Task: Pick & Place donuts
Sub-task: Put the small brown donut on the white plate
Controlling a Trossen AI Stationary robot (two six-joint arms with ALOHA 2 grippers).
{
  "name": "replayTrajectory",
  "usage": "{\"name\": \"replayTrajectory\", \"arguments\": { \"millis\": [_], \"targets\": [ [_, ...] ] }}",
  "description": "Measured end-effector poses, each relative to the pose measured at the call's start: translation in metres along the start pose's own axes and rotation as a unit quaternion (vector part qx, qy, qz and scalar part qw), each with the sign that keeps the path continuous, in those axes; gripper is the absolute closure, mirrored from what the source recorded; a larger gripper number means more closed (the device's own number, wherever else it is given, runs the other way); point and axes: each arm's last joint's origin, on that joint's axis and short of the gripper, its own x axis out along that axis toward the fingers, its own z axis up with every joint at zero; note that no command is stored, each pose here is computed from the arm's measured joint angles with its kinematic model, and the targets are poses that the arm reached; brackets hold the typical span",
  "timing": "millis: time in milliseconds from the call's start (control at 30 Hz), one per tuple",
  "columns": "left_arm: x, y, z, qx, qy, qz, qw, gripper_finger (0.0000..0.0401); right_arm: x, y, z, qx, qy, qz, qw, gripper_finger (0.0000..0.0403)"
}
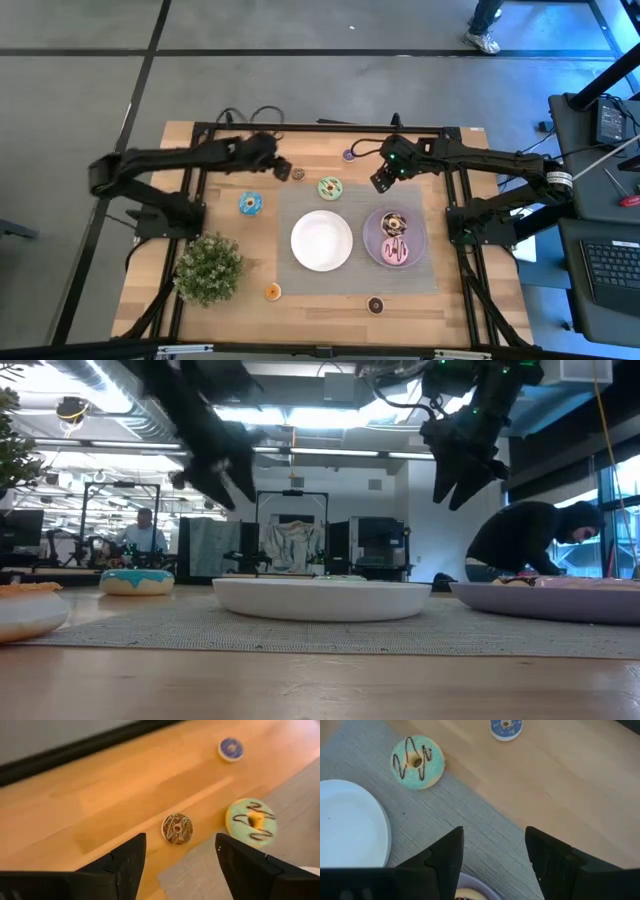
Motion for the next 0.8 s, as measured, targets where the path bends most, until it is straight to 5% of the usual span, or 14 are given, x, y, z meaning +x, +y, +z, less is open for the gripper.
{"name": "replayTrajectory", "arguments": {
  "millis": [367,800],
  "targets": [
    [0.091,-0.002,0.004,-0.002,0.121,0.042,0.992,0.0191,0.000,0.000,0.000,-0.003,0.000,0.000,1.000,0.0189],
    [0.125,-0.005,-0.010,-0.010,0.160,0.039,0.986,0.0194,0.000,0.000,0.000,-0.003,0.000,-0.001,1.000,0.0189]
  ]
}}
